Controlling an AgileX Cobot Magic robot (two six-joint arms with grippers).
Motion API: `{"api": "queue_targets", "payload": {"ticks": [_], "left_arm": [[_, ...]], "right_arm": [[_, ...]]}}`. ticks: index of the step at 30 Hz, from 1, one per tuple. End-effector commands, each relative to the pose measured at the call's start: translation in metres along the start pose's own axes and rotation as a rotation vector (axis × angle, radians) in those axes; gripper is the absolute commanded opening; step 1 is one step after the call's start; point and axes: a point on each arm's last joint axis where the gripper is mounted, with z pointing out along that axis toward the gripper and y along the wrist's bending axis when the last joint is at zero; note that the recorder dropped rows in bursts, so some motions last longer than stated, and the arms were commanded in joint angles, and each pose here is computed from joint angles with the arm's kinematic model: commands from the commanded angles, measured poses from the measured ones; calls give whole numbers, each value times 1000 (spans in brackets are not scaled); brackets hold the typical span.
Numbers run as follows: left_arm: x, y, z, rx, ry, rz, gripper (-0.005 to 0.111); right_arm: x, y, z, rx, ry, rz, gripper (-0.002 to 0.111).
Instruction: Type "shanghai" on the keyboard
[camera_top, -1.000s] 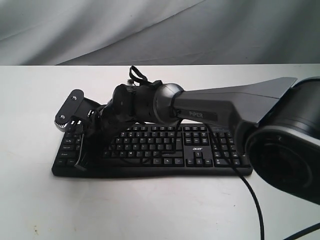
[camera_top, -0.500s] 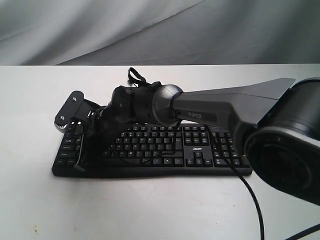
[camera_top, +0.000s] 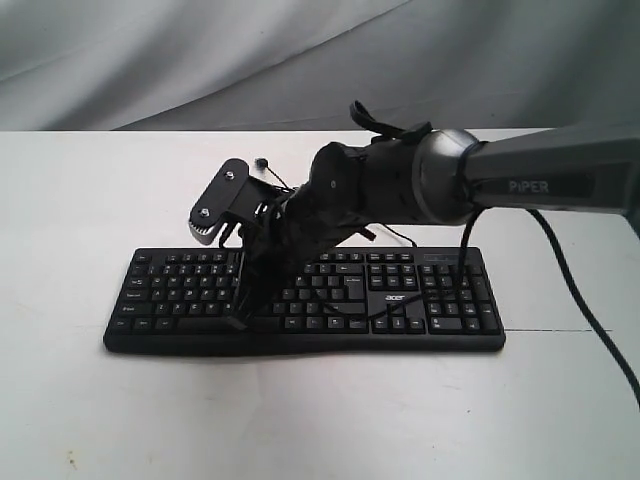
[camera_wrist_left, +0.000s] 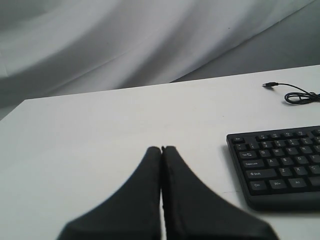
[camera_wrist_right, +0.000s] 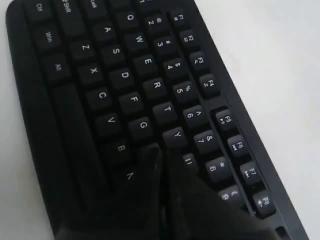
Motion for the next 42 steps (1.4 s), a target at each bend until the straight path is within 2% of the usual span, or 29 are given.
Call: {"api": "queue_targets", "payload": {"ticks": [1, 11, 42], "left_arm": [[0, -1, 0, 8, -11, -5, 0], [0, -1, 0, 8, -11, -5, 0], [0, -1, 0, 8, -11, -5, 0]], "right_arm": [[3, -1, 4, 27, -9, -8, 0], [7, 7, 27, 45, -12, -21, 0], [9, 10, 33, 50, -11, -31, 0]]}}
